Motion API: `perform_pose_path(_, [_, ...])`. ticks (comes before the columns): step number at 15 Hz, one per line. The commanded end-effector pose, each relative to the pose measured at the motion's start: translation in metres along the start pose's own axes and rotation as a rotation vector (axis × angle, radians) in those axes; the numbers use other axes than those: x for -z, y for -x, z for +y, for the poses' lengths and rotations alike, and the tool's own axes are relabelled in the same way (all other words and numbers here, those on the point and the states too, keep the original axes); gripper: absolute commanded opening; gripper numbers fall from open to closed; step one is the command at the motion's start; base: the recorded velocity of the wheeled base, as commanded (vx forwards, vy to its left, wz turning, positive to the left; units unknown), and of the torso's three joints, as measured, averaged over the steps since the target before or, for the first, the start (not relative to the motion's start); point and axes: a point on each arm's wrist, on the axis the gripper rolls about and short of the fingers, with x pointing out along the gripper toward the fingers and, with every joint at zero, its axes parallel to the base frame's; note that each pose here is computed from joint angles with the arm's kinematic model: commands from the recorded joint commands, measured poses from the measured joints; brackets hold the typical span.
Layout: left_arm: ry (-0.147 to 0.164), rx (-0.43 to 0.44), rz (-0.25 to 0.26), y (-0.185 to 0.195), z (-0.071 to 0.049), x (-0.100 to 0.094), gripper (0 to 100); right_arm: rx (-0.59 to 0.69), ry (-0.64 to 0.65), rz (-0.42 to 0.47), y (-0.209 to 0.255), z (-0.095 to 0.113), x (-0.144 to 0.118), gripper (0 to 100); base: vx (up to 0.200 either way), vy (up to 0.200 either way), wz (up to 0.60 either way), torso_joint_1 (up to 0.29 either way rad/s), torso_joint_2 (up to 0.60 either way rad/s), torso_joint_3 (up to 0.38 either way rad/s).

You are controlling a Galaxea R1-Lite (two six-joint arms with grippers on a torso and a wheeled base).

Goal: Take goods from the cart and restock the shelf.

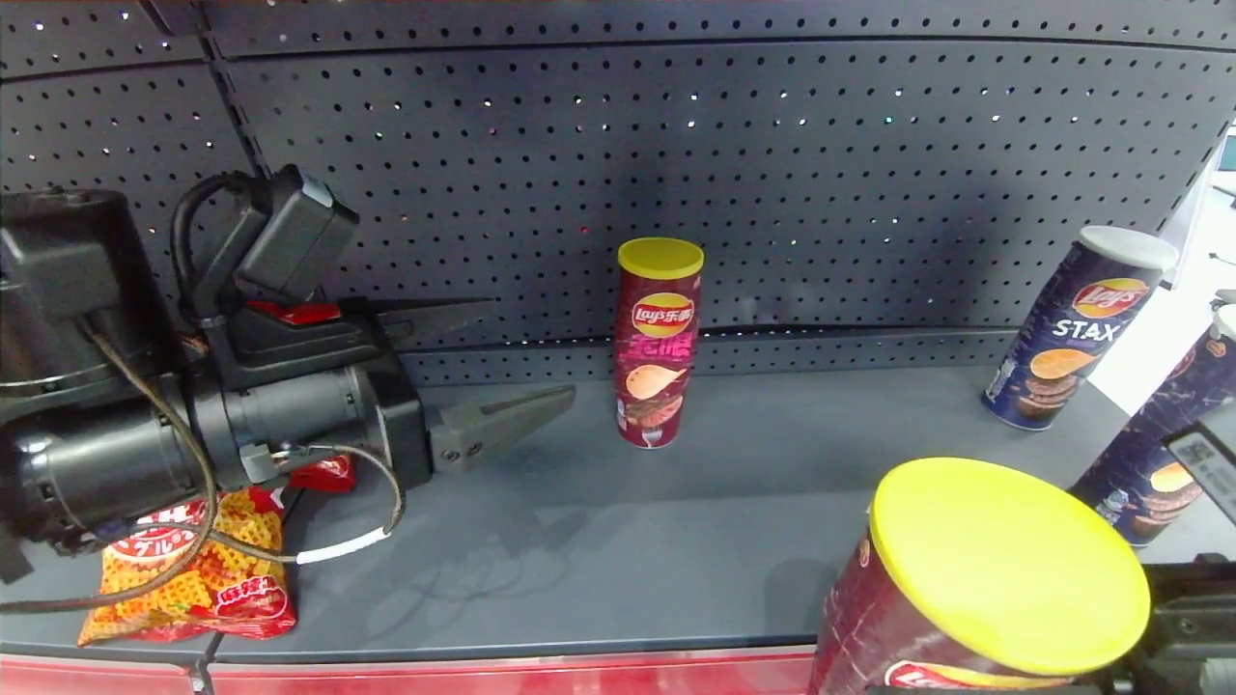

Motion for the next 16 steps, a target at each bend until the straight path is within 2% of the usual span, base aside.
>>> perform_pose_path(1, [0.010,0.043,0.020,-0.014,0.005,0.008,100,0.000,-0.001,0.001,0.000,0.000,0.000,0,0.000,0.000,0.00,0.000,0.00,0.000])
perform_pose_path(2, [0.010,0.066,0.016,-0.019,0.007,0.009,100,0.000,-0.001,0.001,-0.001,-0.001,0.000,0,0.000,0.000,0.00,0.000,0.00,0.000])
perform_pose_path(4, [0.011,0.116,0.010,-0.035,0.021,0.011,100,0.003,0.001,-0.006,-0.001,-0.002,-0.003,0,0.000,0.000,0.00,0.000,0.00,0.000])
perform_pose_path(5, [0.000,0.113,0.017,-0.041,0.031,0.016,100,0.009,-0.001,-0.010,-0.001,-0.002,-0.005,0,0.000,0.000,0.00,0.000,0.00,0.000])
perform_pose_path(6, [-0.027,0.108,0.021,-0.054,0.048,0.026,100,0.022,-0.012,-0.021,-0.001,-0.003,-0.009,0,0.000,0.000,0.00,0.000,0.00,0.000])
perform_pose_path(7, [-0.033,0.109,0.010,-0.062,0.053,0.025,100,0.031,-0.021,-0.020,-0.002,-0.005,-0.010,0,0.000,0.000,0.00,0.000,0.00,0.000])
perform_pose_path(10, [-0.015,0.115,0.036,-0.073,0.059,0.037,100,0.035,-0.023,-0.025,-0.006,-0.010,-0.015,0,0.000,0.000,0.00,0.000,0.00,0.000])
perform_pose_path(12, [-0.016,0.120,0.031,-0.084,0.072,0.044,100,0.044,-0.021,-0.031,-0.008,-0.014,-0.019,0,0.000,0.000,0.00,0.000,0.00,0.000])
perform_pose_path(13, [-0.017,0.122,0.030,-0.087,0.073,0.045,100,0.043,-0.021,-0.031,-0.008,-0.014,-0.019,0,0.000,0.000,0.00,0.000,0.00,0.000])
perform_pose_path(16, [-0.011,0.185,0.020,-0.109,0.090,0.055,100,0.044,-0.026,-0.028,-0.010,-0.016,-0.019,0,0.000,0.000,0.00,0.000,0.00,0.000])
